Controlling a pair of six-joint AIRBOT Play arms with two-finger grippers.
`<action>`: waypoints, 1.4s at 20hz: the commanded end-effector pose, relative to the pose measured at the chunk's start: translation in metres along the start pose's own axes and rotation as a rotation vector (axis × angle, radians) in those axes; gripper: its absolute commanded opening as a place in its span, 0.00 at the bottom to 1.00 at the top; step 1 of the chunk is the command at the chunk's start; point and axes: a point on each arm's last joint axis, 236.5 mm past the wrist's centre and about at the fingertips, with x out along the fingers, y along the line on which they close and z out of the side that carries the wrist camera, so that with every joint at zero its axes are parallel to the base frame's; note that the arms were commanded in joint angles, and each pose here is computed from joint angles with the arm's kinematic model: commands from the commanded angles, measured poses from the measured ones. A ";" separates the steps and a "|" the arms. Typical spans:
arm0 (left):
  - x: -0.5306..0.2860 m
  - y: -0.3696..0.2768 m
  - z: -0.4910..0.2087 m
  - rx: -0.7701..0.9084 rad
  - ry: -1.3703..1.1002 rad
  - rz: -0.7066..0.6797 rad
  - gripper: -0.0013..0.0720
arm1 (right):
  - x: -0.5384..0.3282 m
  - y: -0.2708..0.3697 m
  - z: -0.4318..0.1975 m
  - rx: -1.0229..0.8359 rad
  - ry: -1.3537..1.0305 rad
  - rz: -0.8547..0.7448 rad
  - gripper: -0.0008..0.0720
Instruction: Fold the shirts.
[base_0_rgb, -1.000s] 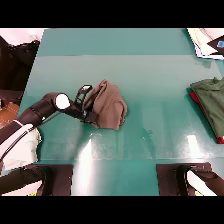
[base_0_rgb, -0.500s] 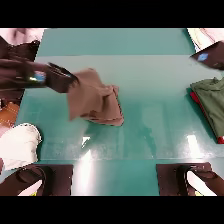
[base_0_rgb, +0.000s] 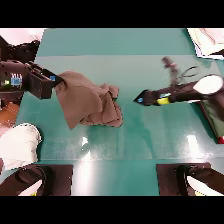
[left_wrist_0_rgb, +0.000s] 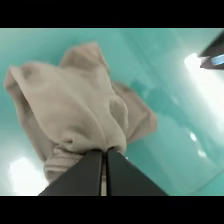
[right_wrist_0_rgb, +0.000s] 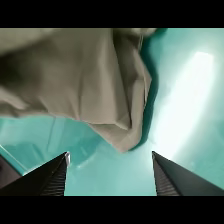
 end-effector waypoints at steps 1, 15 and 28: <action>-0.001 0.000 -0.022 -0.006 0.095 0.001 0.05 | 0.068 -0.008 -0.004 -0.004 0.046 -0.025 0.83; -0.005 -0.001 -0.048 -0.044 0.204 0.001 0.05 | 0.161 -0.048 0.084 0.122 0.083 -0.032 0.77; -0.021 0.030 -0.017 -0.028 0.086 0.143 0.05 | 0.092 -0.001 0.177 -0.045 -0.131 0.028 0.03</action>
